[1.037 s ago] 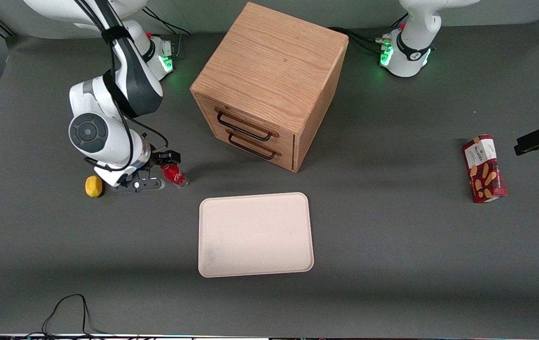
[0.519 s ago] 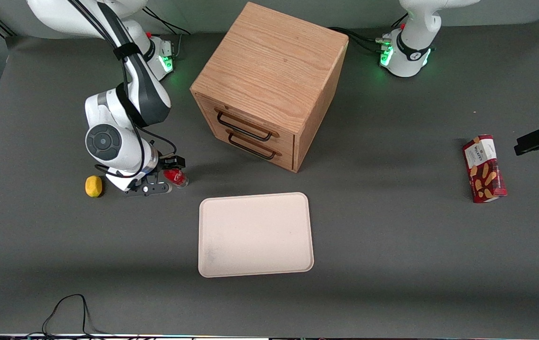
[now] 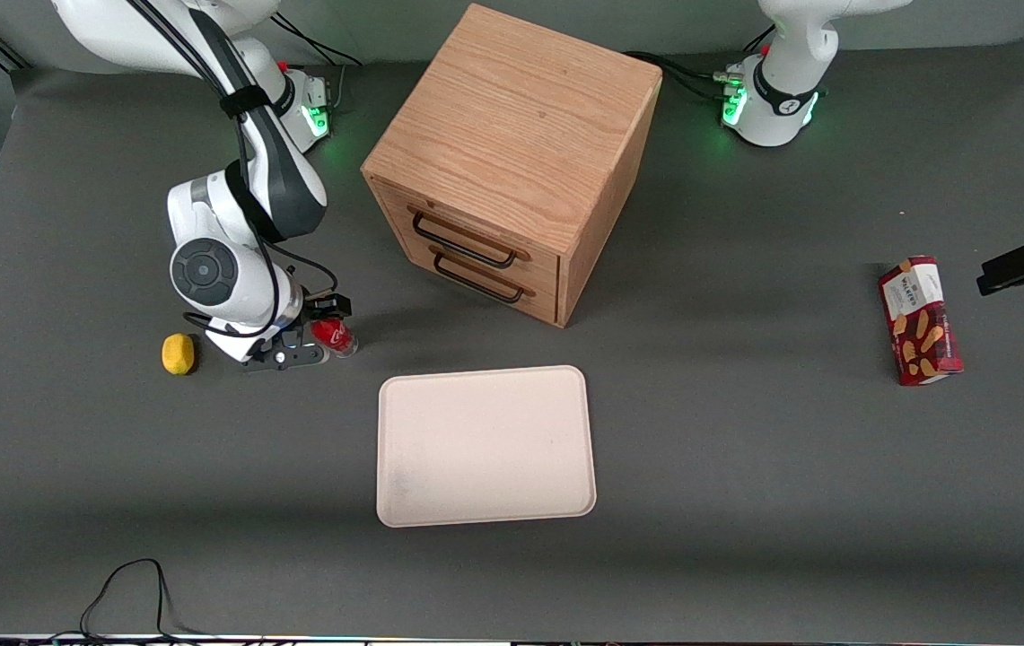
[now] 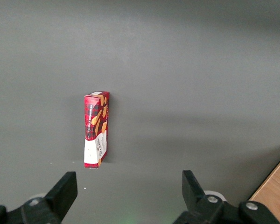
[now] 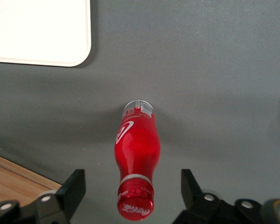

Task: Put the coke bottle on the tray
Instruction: 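Lower the right gripper over the bottle and close on its neck, then lift the held bottle up off the table with the right gripper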

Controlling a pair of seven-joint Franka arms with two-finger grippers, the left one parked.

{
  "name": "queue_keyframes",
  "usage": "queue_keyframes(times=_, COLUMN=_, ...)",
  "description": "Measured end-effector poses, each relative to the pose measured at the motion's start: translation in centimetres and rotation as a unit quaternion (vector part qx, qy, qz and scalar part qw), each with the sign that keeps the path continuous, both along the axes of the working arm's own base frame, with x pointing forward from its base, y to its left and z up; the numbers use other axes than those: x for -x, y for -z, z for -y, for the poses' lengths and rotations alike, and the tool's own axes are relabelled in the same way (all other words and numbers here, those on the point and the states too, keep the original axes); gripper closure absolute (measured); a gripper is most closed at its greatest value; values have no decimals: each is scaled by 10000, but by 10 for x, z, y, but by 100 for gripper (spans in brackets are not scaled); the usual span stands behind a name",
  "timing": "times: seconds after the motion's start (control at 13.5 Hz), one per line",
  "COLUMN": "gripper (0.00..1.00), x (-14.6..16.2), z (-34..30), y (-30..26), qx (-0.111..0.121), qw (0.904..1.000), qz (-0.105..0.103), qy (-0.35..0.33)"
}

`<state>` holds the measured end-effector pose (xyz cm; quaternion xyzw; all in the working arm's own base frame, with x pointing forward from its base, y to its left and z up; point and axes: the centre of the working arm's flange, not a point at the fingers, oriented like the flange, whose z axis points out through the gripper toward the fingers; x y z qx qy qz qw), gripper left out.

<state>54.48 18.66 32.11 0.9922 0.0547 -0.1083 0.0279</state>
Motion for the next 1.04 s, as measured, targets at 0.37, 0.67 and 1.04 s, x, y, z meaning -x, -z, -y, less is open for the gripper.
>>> queue_keyframes(times=0.37, gripper=56, x=2, z=1, y=-3, qx=-14, qw=10000, qz=9, qy=-31)
queue_keyframes(times=0.67, gripper=69, x=5, z=2, y=-4, qx=-15, qw=10000, qz=4, qy=-35)
queue_keyframes(times=1.04, gripper=69, x=6, z=2, y=-7, qx=-1, qw=10000, qz=-49, qy=-35)
